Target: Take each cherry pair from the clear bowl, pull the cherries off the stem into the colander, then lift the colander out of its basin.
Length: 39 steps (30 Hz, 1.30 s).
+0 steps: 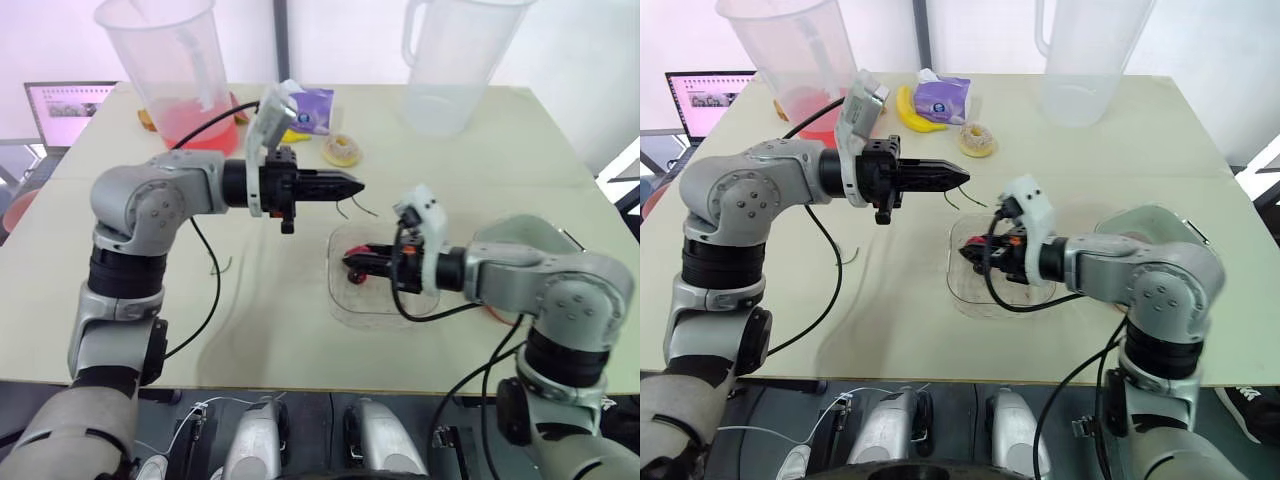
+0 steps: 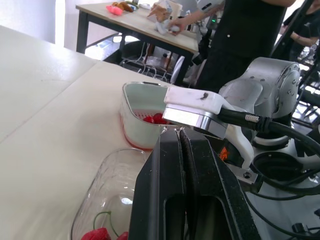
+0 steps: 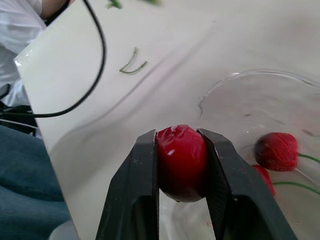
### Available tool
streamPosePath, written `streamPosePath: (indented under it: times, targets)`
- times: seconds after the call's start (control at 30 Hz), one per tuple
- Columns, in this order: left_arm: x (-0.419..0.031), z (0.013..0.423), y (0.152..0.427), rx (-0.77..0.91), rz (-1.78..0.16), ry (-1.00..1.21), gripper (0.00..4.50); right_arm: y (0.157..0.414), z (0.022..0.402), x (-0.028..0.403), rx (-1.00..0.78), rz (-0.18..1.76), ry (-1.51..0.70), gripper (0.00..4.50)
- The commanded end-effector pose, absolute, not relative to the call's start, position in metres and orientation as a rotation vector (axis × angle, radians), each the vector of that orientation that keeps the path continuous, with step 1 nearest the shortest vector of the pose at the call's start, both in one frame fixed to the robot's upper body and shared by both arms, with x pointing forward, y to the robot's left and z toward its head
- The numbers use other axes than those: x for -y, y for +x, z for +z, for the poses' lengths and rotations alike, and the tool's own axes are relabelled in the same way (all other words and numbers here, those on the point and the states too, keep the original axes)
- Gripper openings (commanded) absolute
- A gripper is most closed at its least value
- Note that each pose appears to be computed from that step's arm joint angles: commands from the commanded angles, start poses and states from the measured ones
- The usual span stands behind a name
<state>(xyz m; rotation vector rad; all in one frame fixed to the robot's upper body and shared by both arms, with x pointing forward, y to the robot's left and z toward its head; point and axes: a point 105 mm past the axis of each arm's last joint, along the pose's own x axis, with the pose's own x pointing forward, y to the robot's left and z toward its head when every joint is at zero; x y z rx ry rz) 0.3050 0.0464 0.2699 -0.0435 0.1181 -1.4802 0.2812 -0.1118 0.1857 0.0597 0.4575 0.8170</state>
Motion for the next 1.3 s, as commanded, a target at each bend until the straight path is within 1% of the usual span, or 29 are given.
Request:
streamPosePath:
  times: [0.03, 0.13, 0.2, 0.3, 0.37, 0.43, 0.63, 0.73, 0.8, 0.83, 0.87, 0.93, 1.0, 1.07, 1.2, 1.27, 1.3]
  targets:
    - [-0.049, 0.279, 0.3, -0.079, -1.49, -0.017, 0.0, 0.286, 0.212, 0.158, -0.341, 0.617, 0.035, 0.7]
    - [-0.052, 0.275, 0.299, -0.095, -1.483, -0.009, 0.0, 0.288, 0.225, 0.194, -0.291, 0.444, 0.015, 0.7]
    - [-0.054, 0.268, 0.298, -0.111, -1.478, 0.005, 0.0, 0.285, 0.218, 0.234, -0.326, 0.229, -0.047, 0.7]
    - [-0.054, 0.265, 0.296, -0.118, -1.479, 0.004, 0.0, 0.279, 0.207, 0.267, -0.371, 0.054, -0.081, 0.7]
    - [-0.054, 0.265, 0.296, -0.118, -1.481, 0.003, 0.0, 0.273, 0.192, 0.288, -0.437, -0.057, -0.082, 0.7]
    - [-0.053, 0.265, 0.295, -0.117, -1.483, 0.003, 0.0, 0.27, 0.185, 0.298, -0.457, -0.116, -0.072, 0.7]
    - [-0.052, 0.266, 0.295, -0.112, -1.484, 0.008, 0.0, 0.27, 0.174, 0.312, -0.479, -0.201, -0.037, 0.7]
    - [-0.052, 0.266, 0.296, -0.112, -1.483, 0.009, 0.0, 0.271, 0.173, 0.313, -0.482, -0.213, -0.028, 0.7]
    - [-0.052, 0.266, 0.296, -0.111, -1.481, 0.01, 0.0, 0.27, 0.172, 0.315, -0.488, -0.231, -0.03, 1.72]
    - [-0.053, 0.266, 0.296, -0.11, -1.48, 0.01, 0.0, 0.271, 0.172, 0.316, -0.487, -0.238, -0.028, 2.05]
    - [-0.053, 0.266, 0.296, -0.11, -1.479, 0.01, 0.0, 0.271, 0.173, 0.317, -0.482, -0.244, -0.024, 2.5]
    - [-0.053, 0.266, 0.296, -0.109, -1.478, 0.01, 0.0, 0.272, 0.175, 0.317, -0.467, -0.243, -0.015, 3.59]
    - [-0.053, 0.266, 0.296, -0.108, -1.476, 0.01, 0.0, 0.275, 0.183, 0.314, -0.43, -0.232, -0.007, 4.48]
    - [-0.054, 0.266, 0.296, -0.108, -1.473, 0.01, 0.0, 0.278, 0.196, 0.308, -0.371, -0.2, -0.007, 4.48]
    - [-0.055, 0.267, 0.297, -0.108, -1.465, 0.008, 0.0, 0.283, 0.224, 0.284, -0.254, -0.069, -0.012, 4.48]
    - [-0.057, 0.267, 0.298, -0.107, -1.457, 0.007, 0.0, 0.283, 0.238, 0.268, -0.195, 0.032, -0.036, 4.48]
    - [-0.058, 0.267, 0.298, -0.108, -1.451, 0.008, 0.0, 0.281, 0.246, 0.252, -0.156, 0.135, -0.064, 4.48]
